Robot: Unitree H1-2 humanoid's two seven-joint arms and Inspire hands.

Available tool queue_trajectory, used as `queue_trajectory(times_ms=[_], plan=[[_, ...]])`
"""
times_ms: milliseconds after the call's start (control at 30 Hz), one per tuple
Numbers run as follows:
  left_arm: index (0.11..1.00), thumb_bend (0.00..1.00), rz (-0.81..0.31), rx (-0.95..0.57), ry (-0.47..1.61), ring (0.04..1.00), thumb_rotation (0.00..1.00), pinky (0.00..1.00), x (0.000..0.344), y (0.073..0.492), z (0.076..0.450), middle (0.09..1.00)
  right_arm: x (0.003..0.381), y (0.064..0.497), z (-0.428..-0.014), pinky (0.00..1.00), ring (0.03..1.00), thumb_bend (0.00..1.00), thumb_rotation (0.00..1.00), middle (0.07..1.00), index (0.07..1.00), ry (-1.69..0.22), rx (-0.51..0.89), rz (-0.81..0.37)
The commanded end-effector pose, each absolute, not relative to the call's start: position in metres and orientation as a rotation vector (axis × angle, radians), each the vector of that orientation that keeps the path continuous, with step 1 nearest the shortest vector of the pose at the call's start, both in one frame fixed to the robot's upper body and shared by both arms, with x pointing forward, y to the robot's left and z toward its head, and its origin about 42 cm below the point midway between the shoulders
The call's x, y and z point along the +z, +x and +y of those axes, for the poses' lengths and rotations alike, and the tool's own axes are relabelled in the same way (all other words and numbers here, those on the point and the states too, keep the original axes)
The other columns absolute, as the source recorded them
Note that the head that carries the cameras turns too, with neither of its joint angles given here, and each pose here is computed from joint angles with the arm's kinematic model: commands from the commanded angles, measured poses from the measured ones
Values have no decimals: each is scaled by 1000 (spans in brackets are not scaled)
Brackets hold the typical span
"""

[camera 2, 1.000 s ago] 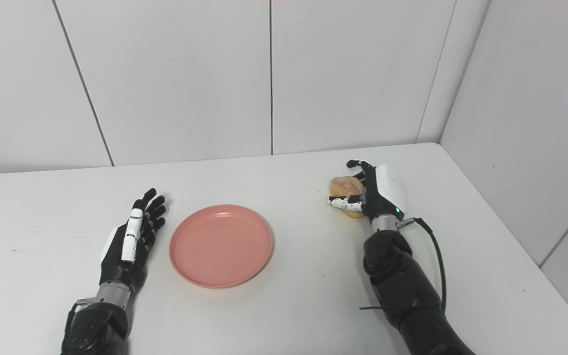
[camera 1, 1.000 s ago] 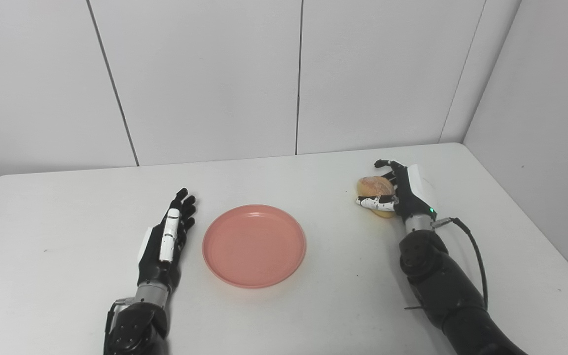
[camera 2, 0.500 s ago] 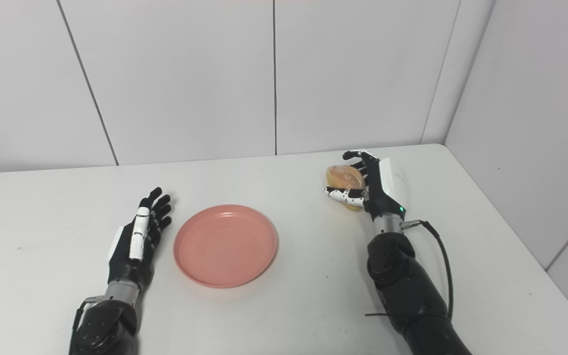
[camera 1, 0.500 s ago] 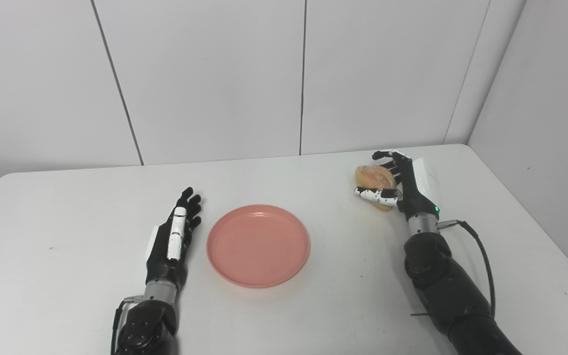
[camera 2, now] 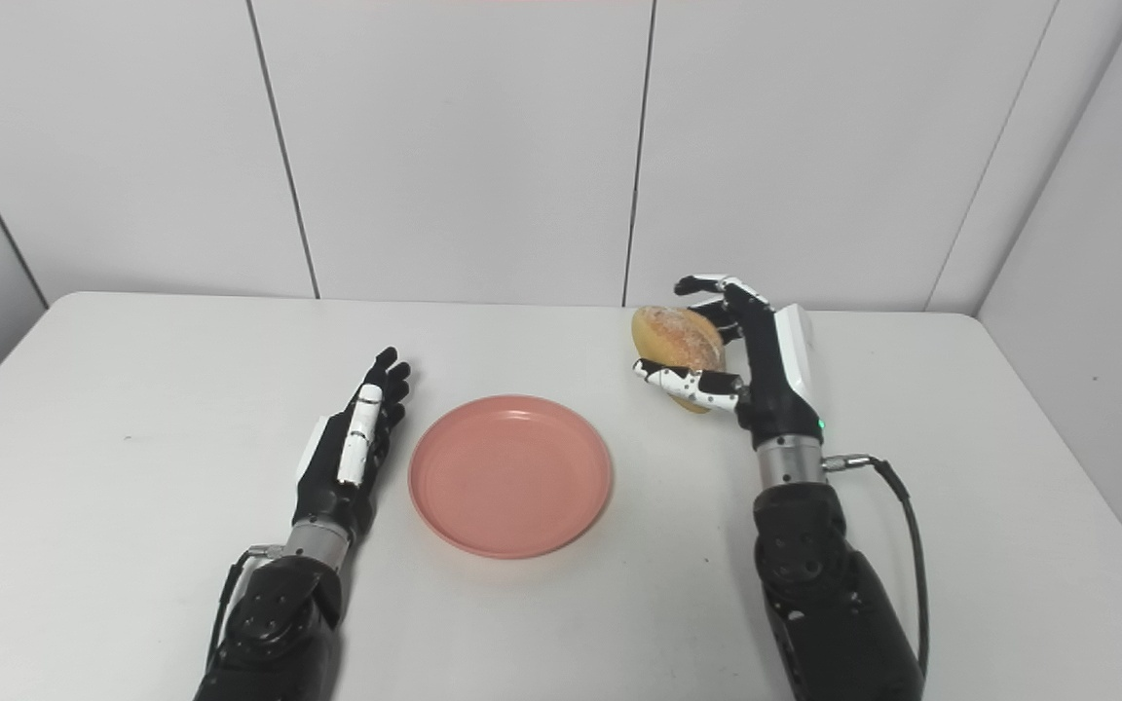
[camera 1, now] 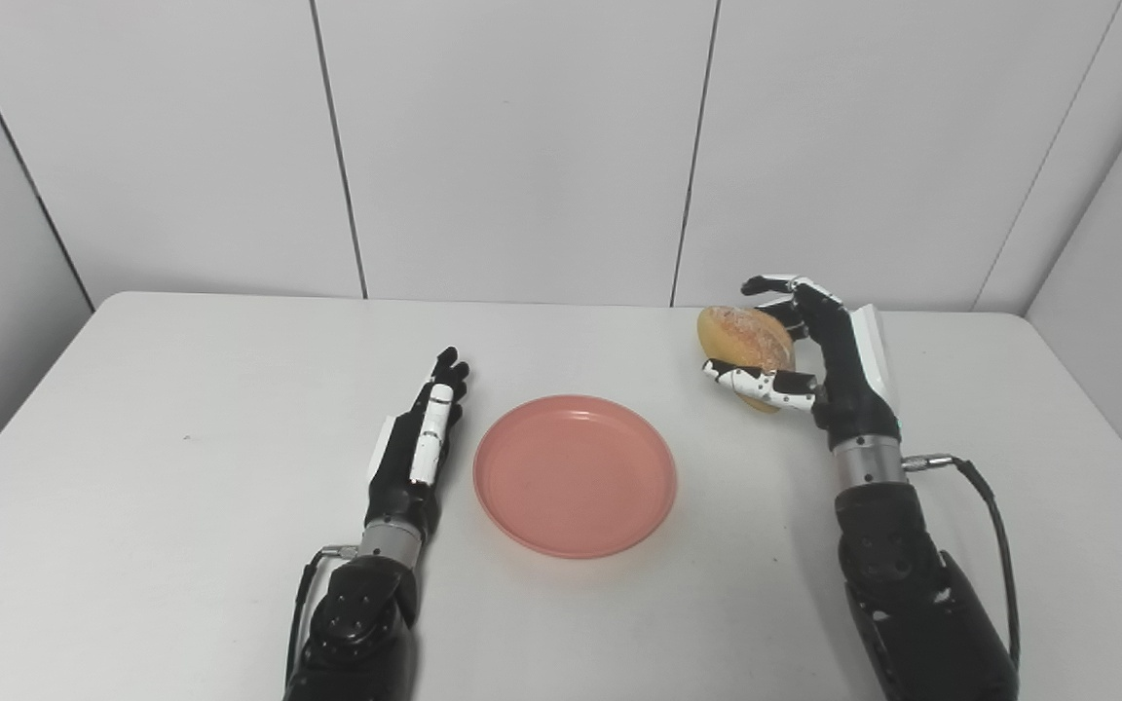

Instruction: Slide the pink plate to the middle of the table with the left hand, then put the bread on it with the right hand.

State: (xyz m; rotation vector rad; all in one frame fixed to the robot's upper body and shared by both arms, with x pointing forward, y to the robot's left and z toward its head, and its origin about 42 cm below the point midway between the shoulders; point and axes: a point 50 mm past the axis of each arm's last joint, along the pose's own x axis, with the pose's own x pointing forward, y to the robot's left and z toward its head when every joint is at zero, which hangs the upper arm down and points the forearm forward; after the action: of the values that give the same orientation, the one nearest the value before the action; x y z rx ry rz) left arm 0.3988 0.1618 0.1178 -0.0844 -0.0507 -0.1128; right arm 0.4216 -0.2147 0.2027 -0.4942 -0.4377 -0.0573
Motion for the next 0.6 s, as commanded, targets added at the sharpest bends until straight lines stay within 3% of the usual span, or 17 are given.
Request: queue_trajectory(times_ms=[0,267,567], plan=[[948,531,-100,-148,-78,975,1000,982,134,406,147,955,229,423,-201,421,500,514,0,477,526,-494,-33,-517],[946,536,-101,-141,-76,977,1000,984,133,405,149,954,230,413,-152,436,493,513,0,472,525,-496,91,-543],[931,531,-104,-139,-72,965,1000,971,133,404,149,942,202,415,-105,422,497,514,0,471,523,-568,233,-537]])
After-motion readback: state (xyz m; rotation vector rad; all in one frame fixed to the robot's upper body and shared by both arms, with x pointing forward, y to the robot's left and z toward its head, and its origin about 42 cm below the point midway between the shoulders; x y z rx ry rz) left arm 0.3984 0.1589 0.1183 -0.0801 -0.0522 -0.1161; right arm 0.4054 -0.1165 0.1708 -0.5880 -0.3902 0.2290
